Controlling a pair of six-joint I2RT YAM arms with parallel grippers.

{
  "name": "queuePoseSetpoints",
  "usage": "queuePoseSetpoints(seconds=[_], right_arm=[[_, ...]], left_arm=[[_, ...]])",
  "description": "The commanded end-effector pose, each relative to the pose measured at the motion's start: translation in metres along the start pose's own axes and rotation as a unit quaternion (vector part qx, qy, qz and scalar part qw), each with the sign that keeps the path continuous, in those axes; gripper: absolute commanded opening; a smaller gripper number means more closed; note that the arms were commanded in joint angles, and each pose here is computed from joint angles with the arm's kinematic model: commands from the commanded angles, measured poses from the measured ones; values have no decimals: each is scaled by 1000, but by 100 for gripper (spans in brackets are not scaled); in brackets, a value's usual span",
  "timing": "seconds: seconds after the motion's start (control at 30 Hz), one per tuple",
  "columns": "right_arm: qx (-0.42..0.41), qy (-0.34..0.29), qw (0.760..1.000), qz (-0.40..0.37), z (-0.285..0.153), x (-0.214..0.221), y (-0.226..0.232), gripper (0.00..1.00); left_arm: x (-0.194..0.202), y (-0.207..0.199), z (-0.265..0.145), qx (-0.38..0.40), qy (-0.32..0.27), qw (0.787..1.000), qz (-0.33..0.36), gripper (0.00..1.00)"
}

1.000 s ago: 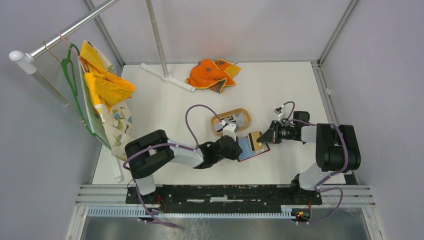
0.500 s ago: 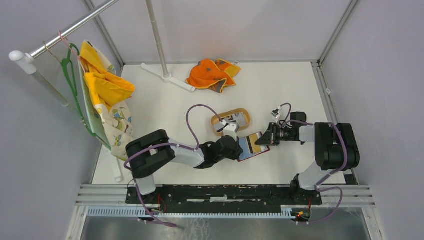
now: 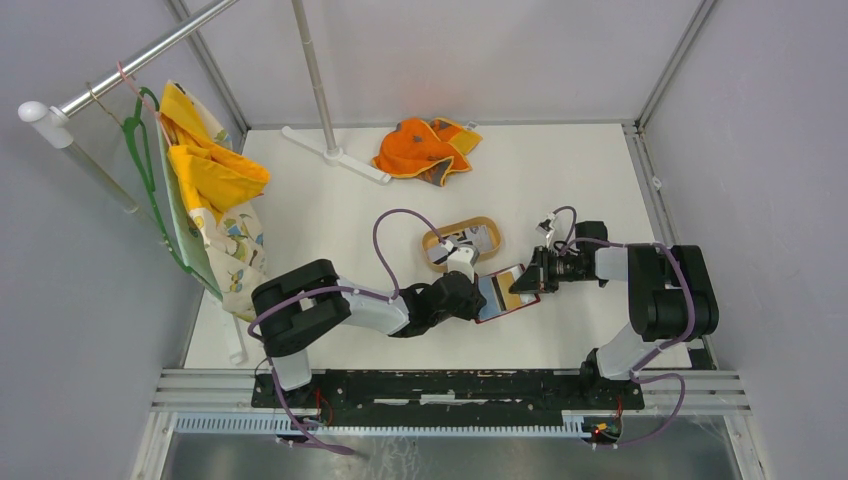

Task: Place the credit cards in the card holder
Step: Insert the credit card into the card holder.

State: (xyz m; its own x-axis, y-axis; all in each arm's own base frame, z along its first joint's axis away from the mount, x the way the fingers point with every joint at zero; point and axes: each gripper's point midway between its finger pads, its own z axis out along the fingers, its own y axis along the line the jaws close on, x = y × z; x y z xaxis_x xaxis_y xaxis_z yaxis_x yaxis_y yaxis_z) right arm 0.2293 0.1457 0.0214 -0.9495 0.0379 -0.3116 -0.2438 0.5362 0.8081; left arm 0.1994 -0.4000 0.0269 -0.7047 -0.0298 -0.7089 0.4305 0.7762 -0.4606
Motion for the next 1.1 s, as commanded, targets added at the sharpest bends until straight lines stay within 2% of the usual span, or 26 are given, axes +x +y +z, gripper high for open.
queuePoseSetpoints(seconds=[0.0, 0.63, 1.07], right_arm=[[34, 10, 999, -18, 0, 1, -10, 0], [-24, 29, 999, -5, 10, 9, 10, 0], [-33, 14, 999, 3, 12, 5, 10, 6]], left_arm=[[6, 8, 5, -23, 7, 1000, 3, 2], [7, 12, 3, -32, 8, 999, 2, 2], [-6, -1, -8, -13, 2, 1000, -3, 5]])
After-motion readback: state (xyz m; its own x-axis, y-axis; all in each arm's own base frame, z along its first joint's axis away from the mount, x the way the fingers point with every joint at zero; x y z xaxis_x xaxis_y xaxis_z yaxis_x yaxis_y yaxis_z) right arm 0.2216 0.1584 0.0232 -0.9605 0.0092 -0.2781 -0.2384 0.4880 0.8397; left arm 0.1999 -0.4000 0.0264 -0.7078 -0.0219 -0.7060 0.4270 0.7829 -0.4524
